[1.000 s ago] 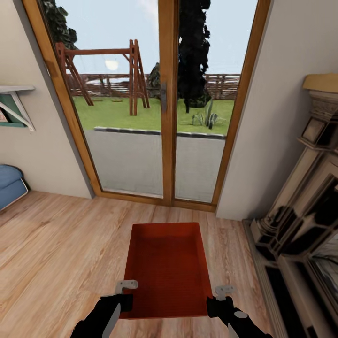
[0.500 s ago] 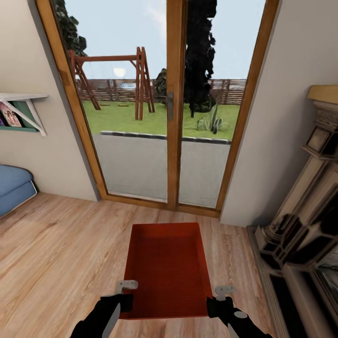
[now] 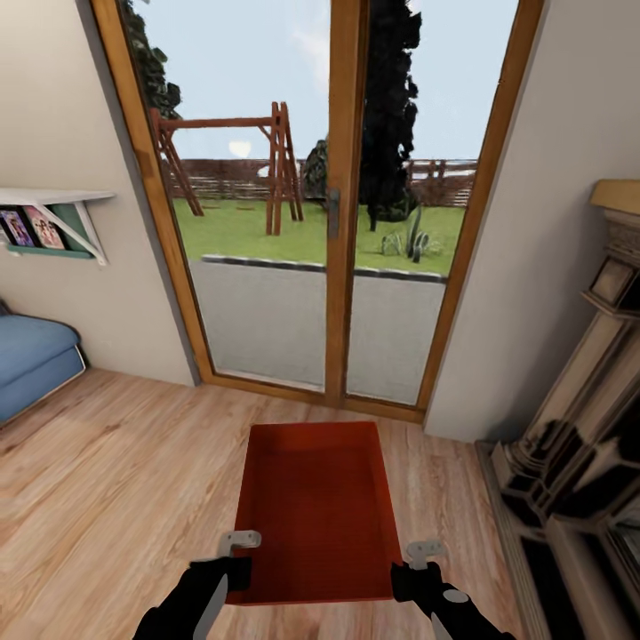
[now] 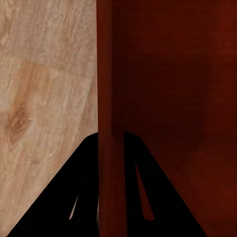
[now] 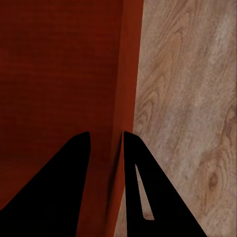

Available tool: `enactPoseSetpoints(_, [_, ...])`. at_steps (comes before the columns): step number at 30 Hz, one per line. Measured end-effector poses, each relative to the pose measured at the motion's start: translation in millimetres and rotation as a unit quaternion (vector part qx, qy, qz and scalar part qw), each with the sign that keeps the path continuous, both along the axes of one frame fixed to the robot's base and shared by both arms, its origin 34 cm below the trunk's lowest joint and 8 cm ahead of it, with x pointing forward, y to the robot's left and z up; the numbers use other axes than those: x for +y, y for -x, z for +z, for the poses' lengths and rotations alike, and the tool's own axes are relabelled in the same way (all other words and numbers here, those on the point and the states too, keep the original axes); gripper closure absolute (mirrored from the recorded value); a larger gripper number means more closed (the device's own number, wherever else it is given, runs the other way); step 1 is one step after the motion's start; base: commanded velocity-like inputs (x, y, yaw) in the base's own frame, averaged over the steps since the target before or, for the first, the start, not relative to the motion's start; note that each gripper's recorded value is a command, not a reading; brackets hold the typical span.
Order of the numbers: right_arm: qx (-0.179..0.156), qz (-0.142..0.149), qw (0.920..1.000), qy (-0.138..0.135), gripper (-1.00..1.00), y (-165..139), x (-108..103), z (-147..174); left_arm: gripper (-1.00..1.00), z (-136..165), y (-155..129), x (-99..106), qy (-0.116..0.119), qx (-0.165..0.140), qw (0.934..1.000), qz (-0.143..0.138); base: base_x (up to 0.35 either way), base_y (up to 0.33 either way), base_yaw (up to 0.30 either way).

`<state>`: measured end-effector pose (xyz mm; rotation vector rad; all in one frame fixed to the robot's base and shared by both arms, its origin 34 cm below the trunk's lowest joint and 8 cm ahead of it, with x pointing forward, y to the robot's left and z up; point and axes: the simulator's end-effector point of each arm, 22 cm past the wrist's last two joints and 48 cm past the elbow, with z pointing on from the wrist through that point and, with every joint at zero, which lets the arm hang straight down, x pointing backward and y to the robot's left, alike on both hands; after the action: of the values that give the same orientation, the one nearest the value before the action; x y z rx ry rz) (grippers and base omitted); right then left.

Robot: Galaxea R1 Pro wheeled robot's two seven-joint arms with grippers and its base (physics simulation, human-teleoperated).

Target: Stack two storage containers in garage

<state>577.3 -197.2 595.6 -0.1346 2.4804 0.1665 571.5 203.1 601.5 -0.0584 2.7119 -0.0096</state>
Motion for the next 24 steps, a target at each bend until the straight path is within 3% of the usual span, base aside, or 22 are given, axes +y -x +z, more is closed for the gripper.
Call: enactPoseSetpoints(24, [-0.018, 0.000, 0.9998, 0.000, 1.00, -7, 0, 50, 1.00, 50, -7, 0, 0.000, -0.018, 0.9998, 0.000, 0.000, 0.000, 0.093])
